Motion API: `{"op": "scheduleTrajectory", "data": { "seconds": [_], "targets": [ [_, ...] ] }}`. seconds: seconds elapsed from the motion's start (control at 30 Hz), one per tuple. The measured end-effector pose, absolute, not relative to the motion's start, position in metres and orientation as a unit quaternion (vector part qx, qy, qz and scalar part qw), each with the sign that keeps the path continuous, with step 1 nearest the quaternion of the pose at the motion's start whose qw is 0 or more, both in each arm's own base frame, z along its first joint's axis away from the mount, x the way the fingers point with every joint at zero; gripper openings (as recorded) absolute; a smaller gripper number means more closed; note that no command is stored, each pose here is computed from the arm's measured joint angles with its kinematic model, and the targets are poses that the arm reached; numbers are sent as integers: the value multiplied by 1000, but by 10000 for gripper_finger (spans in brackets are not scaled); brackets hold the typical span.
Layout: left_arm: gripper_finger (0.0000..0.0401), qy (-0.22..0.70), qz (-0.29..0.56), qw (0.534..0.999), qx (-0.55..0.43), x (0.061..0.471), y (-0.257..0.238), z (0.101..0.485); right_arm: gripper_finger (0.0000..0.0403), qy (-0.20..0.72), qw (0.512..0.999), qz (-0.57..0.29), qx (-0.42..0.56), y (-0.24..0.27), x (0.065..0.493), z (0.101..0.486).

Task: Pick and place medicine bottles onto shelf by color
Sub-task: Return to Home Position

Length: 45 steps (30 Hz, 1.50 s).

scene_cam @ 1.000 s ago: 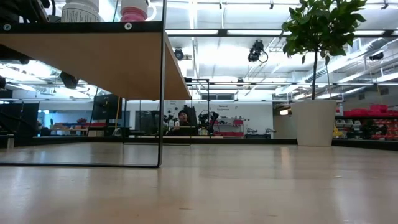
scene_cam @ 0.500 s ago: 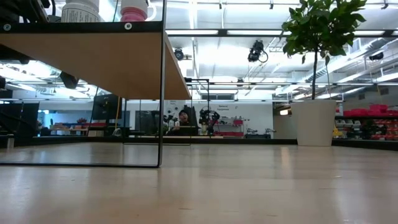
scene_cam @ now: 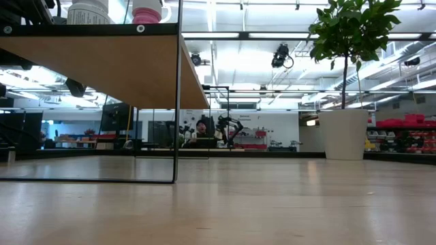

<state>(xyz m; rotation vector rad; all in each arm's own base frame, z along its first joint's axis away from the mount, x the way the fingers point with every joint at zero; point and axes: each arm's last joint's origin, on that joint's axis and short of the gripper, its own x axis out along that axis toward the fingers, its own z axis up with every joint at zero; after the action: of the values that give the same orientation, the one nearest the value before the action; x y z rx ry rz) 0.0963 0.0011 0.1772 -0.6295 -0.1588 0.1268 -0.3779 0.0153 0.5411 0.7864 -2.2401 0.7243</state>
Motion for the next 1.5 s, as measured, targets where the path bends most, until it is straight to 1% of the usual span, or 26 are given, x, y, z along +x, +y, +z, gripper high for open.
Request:
{"op": "scheduleTrajectory", "data": {
  "seconds": [0.13,0.23,0.43,0.57,0.77,0.87,1.0,1.27,1.5],
  "targets": [
    [41,-77,62,946,-309,96,1,177,23,-855,319,278,298,15,-379,540],
    [37,-77,62,946,-309,96,1,177,23,-851,332,272,303,15,-372,544],
    [37,-77,62,946,-309,96,1,177,23,-828,385,249,322,14,-355,554],
    [42,-77,62,946,-309,96,1,177,23,-803,437,223,338,13,-344,560],
    [39,-76,62,946,-309,96,1,177,23,-774,487,197,354,12,-333,564],
    [35,-76,62,946,-309,96,1,177,23,-763,503,188,359,12,-329,565],
    [33,-76,62,946,-309,96,1,177,23,-757,512,183,362,12,-326,565],
    [45,-76,63,946,-309,96,1,177,23,-758,511,183,362,12,-327,565],
    [39,-76,63,946,-309,96,1,177,23,-758,511,184,362,12,-327,565]
  ]
}}
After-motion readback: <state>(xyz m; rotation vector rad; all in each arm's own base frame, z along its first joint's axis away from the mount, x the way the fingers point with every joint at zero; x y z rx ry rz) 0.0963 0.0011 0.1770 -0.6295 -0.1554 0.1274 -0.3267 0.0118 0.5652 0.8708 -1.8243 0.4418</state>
